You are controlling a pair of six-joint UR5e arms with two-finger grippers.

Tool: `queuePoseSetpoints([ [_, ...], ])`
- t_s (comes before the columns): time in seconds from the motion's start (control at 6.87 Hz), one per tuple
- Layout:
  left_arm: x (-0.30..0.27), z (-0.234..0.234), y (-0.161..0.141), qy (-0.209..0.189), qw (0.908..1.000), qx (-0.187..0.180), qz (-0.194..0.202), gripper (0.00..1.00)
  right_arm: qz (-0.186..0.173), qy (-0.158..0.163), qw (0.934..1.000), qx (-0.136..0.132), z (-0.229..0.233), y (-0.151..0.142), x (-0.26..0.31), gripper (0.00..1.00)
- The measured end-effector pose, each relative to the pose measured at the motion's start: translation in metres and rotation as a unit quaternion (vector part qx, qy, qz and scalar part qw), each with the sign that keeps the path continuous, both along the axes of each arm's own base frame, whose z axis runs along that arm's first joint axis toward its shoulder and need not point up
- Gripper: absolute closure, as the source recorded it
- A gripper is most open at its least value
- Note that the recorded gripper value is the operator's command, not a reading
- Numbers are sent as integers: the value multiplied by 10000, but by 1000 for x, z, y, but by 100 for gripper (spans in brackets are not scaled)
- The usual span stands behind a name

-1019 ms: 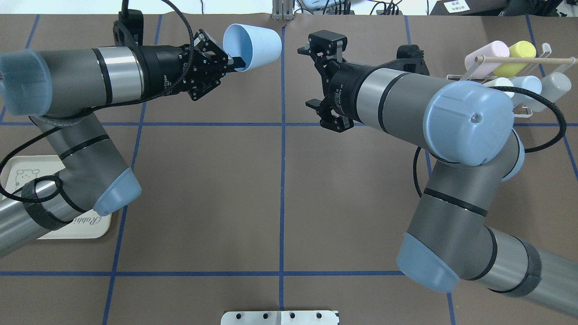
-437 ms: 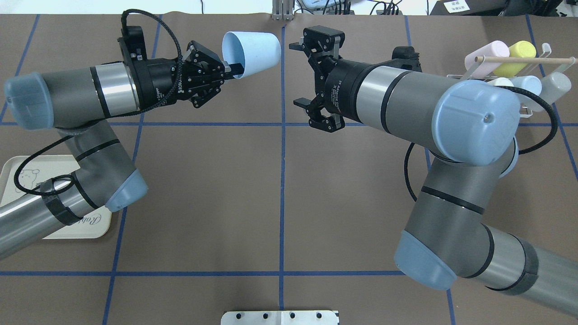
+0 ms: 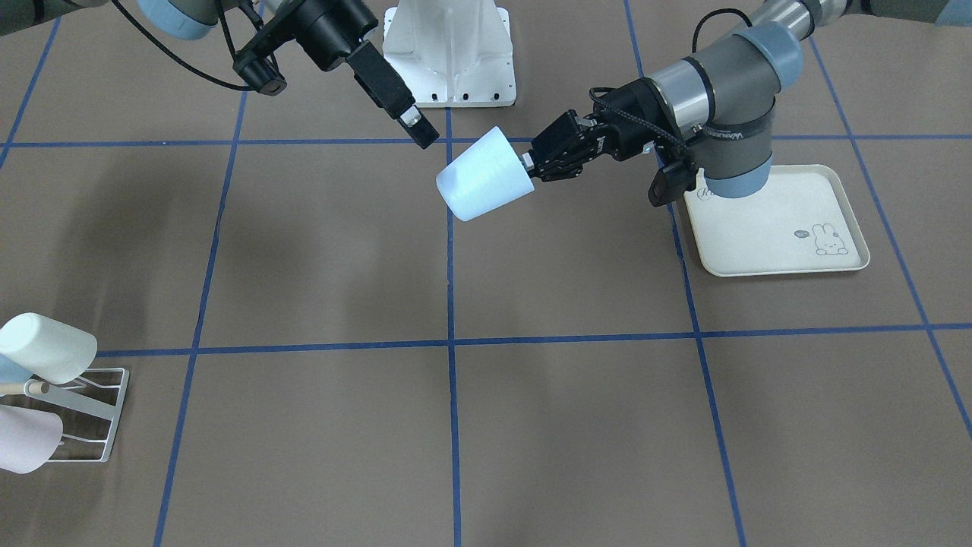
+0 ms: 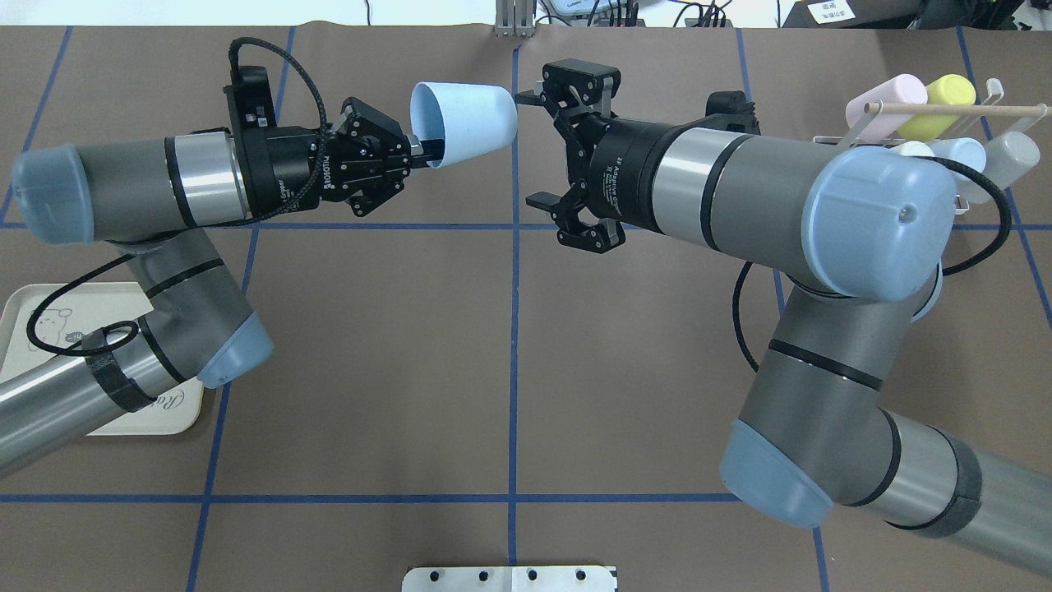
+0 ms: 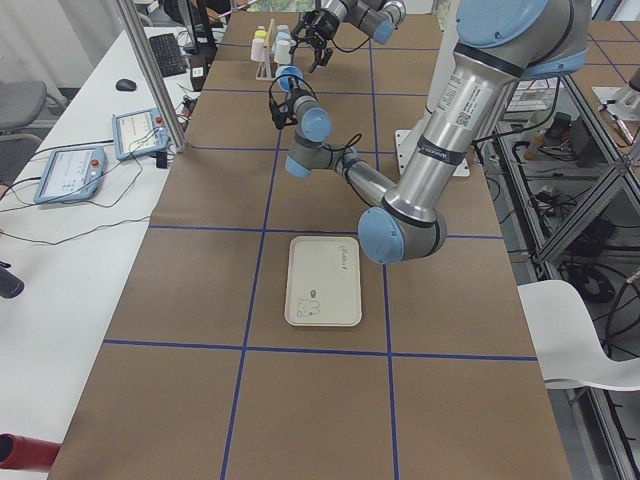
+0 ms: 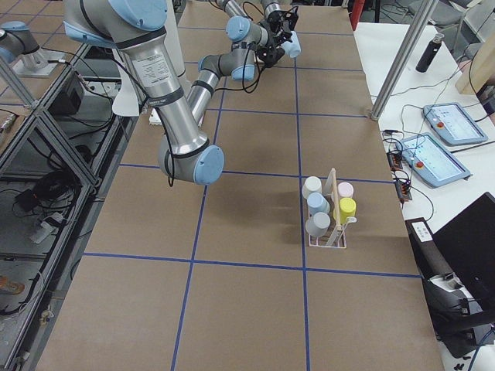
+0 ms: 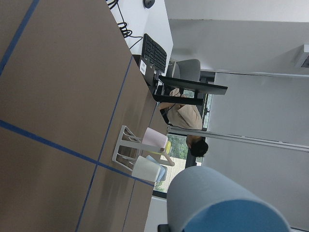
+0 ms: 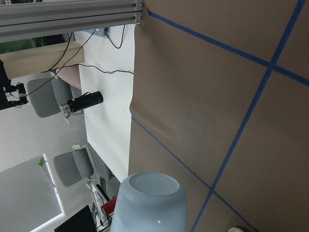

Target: Transfer IKEA cup to right arm and place on rack

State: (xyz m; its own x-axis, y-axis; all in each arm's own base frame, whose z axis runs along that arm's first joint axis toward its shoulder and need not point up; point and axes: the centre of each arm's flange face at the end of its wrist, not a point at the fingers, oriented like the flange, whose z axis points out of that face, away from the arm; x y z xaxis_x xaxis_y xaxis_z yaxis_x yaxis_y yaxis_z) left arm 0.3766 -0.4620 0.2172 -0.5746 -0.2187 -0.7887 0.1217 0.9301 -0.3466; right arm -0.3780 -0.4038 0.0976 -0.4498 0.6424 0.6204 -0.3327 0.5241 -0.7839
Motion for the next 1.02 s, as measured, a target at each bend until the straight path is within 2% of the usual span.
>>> queuePoseSetpoints([
  [0.44, 4, -2, 17, 336, 9991, 90, 250, 100, -108, -178, 9998, 59, -1, 3, 2, 0],
  [1.02, 4, -7, 23, 442, 9984, 96, 332, 100, -125, -239, 9996, 11, 1, 3, -1, 0],
])
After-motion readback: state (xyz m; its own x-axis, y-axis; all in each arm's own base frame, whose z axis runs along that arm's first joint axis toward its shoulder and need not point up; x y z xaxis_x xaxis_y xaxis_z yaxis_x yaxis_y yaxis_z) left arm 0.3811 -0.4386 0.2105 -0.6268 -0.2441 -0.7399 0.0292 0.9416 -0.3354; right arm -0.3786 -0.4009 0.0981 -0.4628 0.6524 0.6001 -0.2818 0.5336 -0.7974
